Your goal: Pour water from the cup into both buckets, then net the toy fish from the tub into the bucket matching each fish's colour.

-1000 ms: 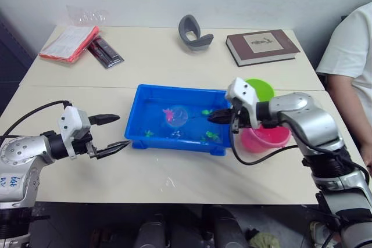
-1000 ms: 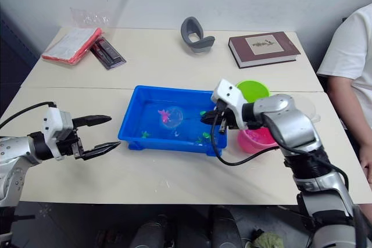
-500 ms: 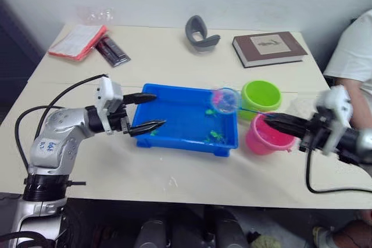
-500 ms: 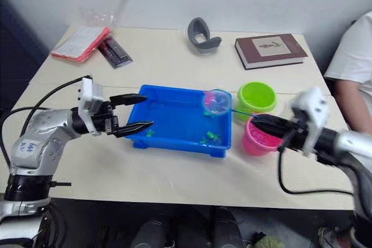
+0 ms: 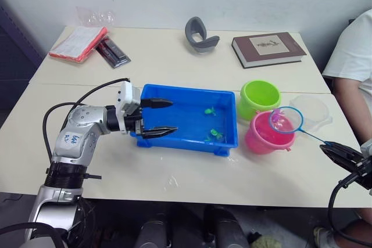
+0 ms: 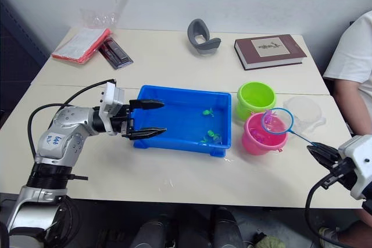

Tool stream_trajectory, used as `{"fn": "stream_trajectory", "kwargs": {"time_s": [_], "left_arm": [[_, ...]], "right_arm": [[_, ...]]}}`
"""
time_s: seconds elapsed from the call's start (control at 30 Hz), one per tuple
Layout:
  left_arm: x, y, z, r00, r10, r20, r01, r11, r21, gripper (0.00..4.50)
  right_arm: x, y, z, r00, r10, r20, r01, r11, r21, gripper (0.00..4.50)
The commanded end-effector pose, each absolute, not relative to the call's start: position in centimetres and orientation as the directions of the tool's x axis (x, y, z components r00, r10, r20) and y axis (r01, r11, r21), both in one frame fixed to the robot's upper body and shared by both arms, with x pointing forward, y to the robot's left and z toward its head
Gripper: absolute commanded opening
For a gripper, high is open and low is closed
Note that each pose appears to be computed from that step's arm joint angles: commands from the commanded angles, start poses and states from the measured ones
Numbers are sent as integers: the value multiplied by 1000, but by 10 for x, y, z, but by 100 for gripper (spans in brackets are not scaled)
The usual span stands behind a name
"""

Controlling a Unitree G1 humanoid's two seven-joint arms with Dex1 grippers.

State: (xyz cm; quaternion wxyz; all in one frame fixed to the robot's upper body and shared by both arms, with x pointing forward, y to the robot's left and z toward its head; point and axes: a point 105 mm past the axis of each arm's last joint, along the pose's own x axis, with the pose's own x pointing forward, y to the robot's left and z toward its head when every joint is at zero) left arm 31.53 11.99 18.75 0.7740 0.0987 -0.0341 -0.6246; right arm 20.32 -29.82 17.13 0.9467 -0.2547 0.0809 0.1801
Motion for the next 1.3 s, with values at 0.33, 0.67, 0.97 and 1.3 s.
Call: {"fn": "stream_trajectory", "kwargs": {"time_s": [0.33, 0.67, 0.97, 1.3], "left_arm": [[317, 127, 185, 237, -969, -69, 953, 218, 211, 441], [315, 130, 182, 252, -966, -56, 948, 235, 213, 441], [313, 129, 180, 256, -966, -47, 948, 241, 209, 441], [313, 129, 180, 259, -965, -35, 947, 247, 206, 441]], "right_arm": [[200, -313, 170, 970, 206, -127, -147, 84, -986, 0], [197, -308, 175, 948, 310, -75, -54, -76, -996, 0], [204, -305, 185, 948, 317, -22, 20, -131, -991, 0], [212, -292, 176, 935, 351, -53, -13, -114, -993, 0]]}}
